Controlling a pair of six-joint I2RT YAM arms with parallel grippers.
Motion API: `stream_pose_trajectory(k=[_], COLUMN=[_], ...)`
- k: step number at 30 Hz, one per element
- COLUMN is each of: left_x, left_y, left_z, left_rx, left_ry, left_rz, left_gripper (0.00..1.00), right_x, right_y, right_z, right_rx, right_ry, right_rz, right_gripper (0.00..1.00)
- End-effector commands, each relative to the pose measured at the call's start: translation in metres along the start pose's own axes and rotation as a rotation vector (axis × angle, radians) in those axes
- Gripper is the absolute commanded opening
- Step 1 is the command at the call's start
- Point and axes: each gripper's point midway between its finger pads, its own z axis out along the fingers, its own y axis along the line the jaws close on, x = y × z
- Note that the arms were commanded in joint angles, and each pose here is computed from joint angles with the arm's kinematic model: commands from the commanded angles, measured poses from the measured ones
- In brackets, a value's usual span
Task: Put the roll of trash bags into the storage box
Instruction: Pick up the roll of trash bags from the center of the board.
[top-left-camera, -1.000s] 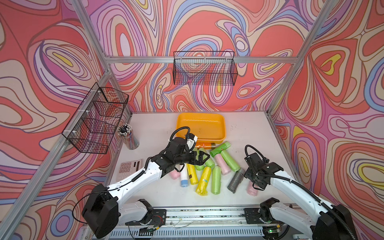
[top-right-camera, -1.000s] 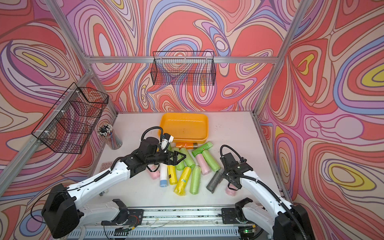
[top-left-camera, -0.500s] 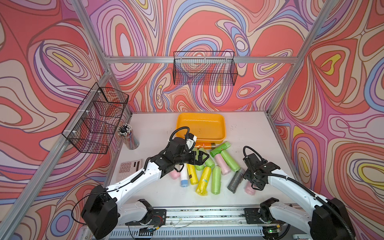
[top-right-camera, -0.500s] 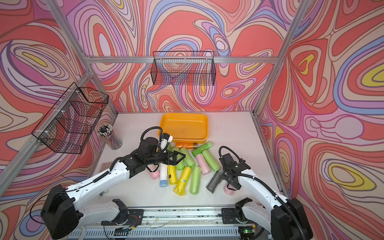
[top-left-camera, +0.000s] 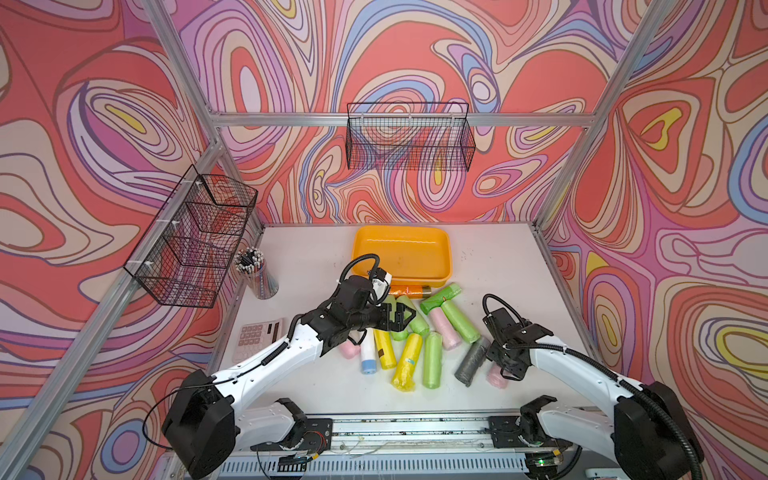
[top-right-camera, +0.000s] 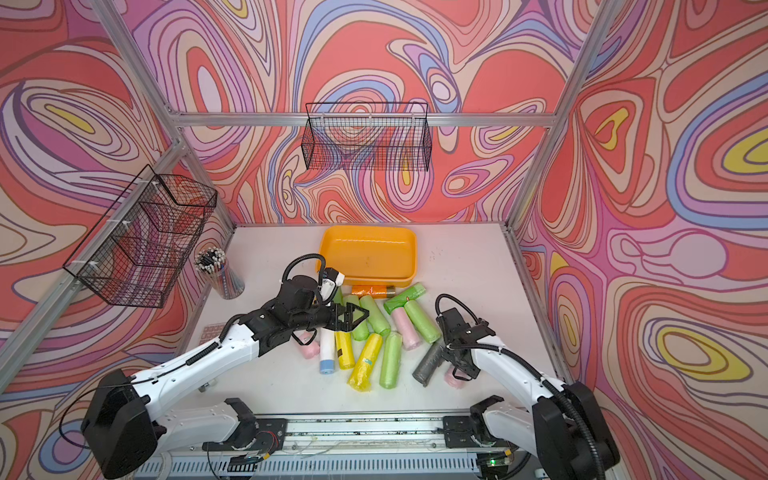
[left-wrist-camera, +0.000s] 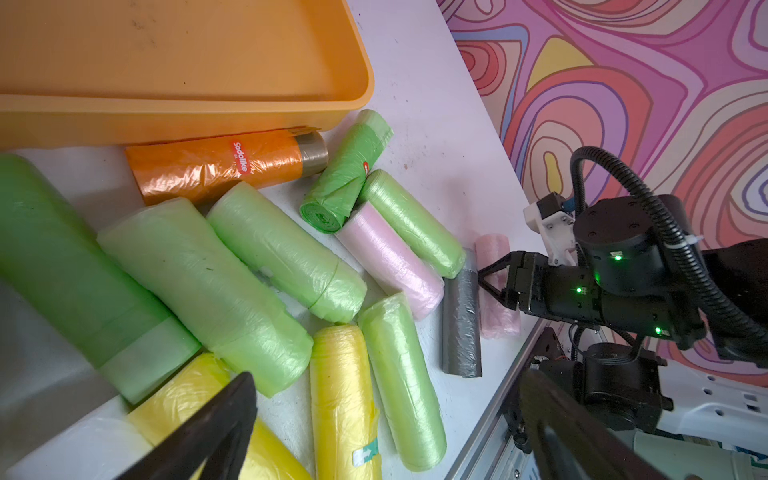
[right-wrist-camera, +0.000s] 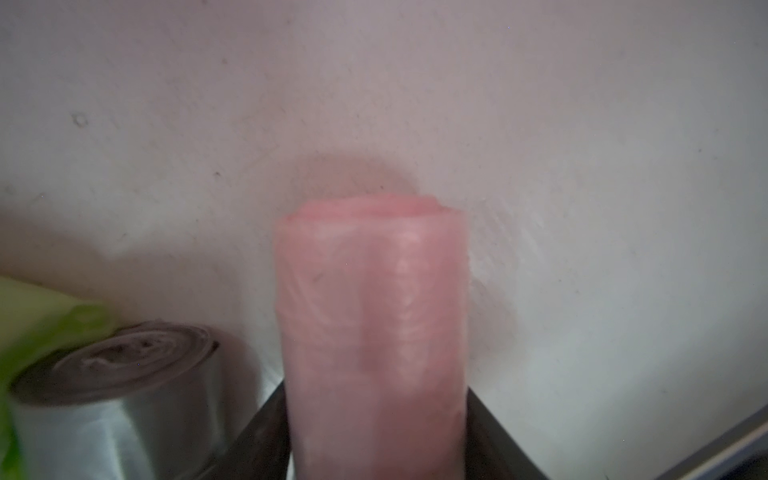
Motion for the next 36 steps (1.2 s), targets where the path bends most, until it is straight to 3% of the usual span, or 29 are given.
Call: stream_pose_trajectory(k=[1, 6, 12, 22, 36], left_x=[-0.001, -0.002, -0.002, -0.003, -0.015], left_y=[0.001, 0.0, -0.002, 0.002, 0.0], left_z=[-0.005, -0.005, -0.002, 0.002, -0.001], left_rx=[-0.02, -0.017, -0.009, -0.04, -0.074], left_ry=[-0.008, -0.009, 0.005, 0.022, 0.017], left_rz=[0.016, 0.014, 0.005, -0.011, -0.007], left_gripper=[1.0, 1.0, 1.0, 1.0, 1.0], right_x=[-0.006, -0.01, -0.024, -0.048, -0.097], right_y=[0.0, 0.004, 0.005, 0.038, 0.096], right_z=[0.002, -0.002, -0.015, -0.039, -0.08], right_rx=[0.001, -0.029, -0.026, -0.14, -0.28], right_ry=[-0.032, -0.054, -0.102, -0.155, -0.253], right_rz=[0.015, 0.026, 0.029, -0.007, -0.028], right_gripper=[0.51, 0.4, 0.35, 0.25, 0.24])
